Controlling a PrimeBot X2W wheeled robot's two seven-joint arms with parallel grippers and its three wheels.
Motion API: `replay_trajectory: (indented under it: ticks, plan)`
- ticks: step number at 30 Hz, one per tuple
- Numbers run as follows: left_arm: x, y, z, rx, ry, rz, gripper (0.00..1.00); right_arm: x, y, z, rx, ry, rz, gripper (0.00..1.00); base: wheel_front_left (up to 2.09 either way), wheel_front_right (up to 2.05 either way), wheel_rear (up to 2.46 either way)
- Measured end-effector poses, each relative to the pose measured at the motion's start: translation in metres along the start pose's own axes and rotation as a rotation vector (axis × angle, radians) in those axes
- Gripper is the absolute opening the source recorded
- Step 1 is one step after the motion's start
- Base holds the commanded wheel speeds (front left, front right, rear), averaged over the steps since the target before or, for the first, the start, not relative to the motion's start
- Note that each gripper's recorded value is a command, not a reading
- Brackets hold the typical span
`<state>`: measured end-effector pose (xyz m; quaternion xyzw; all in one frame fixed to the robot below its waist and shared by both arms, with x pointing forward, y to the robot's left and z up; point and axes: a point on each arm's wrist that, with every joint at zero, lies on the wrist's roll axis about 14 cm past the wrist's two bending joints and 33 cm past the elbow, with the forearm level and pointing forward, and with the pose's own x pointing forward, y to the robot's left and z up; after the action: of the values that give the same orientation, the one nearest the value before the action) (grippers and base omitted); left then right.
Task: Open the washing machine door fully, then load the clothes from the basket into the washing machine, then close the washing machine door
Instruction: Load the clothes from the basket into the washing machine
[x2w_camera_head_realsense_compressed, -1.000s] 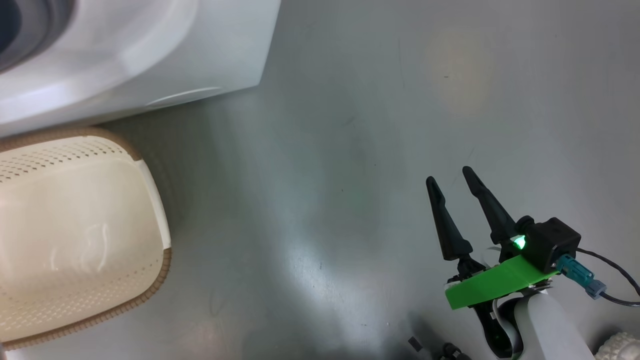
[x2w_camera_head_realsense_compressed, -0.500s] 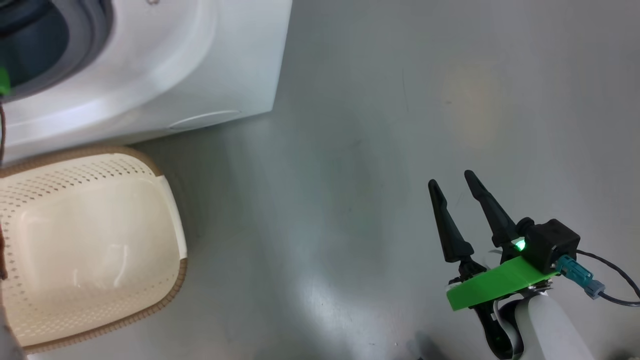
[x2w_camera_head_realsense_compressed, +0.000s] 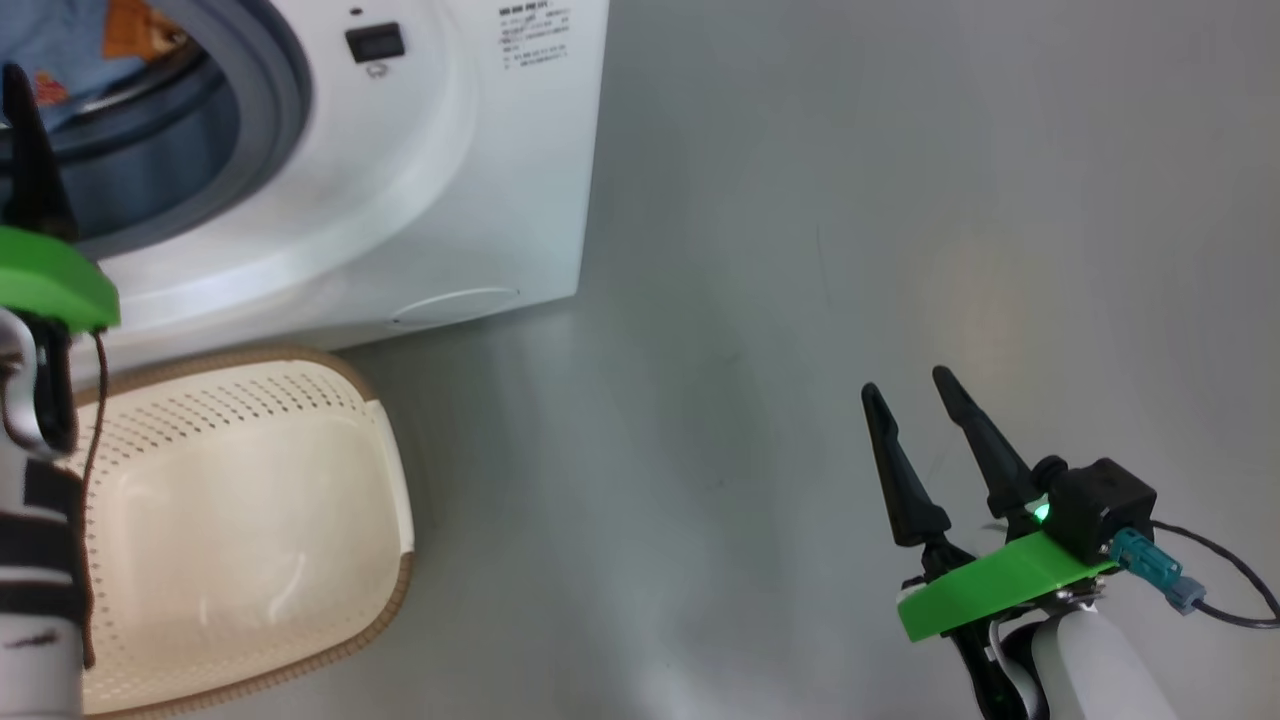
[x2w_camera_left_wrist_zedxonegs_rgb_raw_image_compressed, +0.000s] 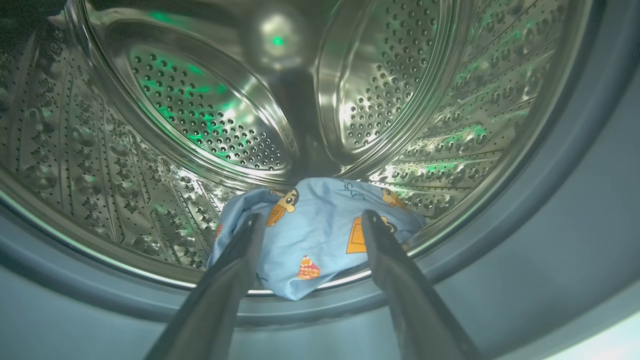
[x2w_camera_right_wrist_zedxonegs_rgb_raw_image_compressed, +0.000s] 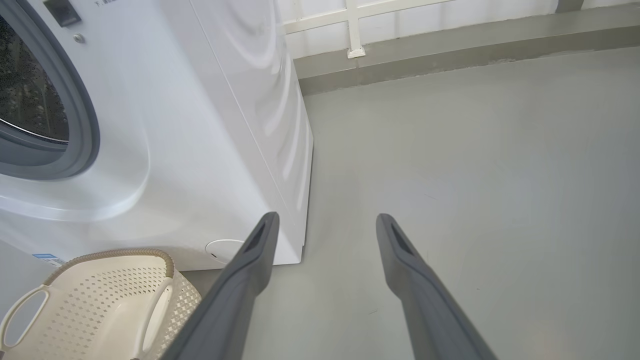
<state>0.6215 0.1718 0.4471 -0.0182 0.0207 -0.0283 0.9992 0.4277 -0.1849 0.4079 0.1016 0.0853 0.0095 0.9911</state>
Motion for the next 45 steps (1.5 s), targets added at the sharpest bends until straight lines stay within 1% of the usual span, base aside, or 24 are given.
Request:
replay_trajectory:
  ticks: [7, 12, 17, 22, 34, 45]
  plan:
    - [-0.032, 0.009, 0.023, 0.004, -0.054, 0.024, 1.00, -0.011, 0.006, 0.013, -0.002, -0.030, 0.013, 1.00, 0.00, 0.00, 0.00]
    - [-0.057, 0.007, 0.034, -0.002, -0.084, 0.024, 1.00, -0.020, 0.010, 0.022, 0.001, -0.054, 0.021, 1.00, 0.00, 0.00, 0.00]
    - [-0.083, 0.013, 0.043, -0.009, -0.113, 0.058, 1.00, -0.029, 0.013, 0.033, 0.000, -0.083, 0.027, 1.00, 0.00, 0.00, 0.00]
    - [-0.116, 0.015, 0.039, -0.003, -0.101, 0.065, 1.00, -0.037, 0.016, 0.047, -0.011, -0.123, 0.034, 1.00, 0.00, 0.00, 0.00]
    - [-0.180, 0.010, 0.034, 0.003, -0.080, 0.075, 1.00, -0.065, 0.019, 0.050, -0.007, -0.138, 0.035, 1.00, 0.00, 0.00, 0.00]
    - [-0.236, 0.024, 0.024, -0.004, -0.044, 0.143, 1.00, -0.077, 0.029, 0.054, -0.023, -0.153, 0.075, 1.00, 0.00, 0.00, 0.00]
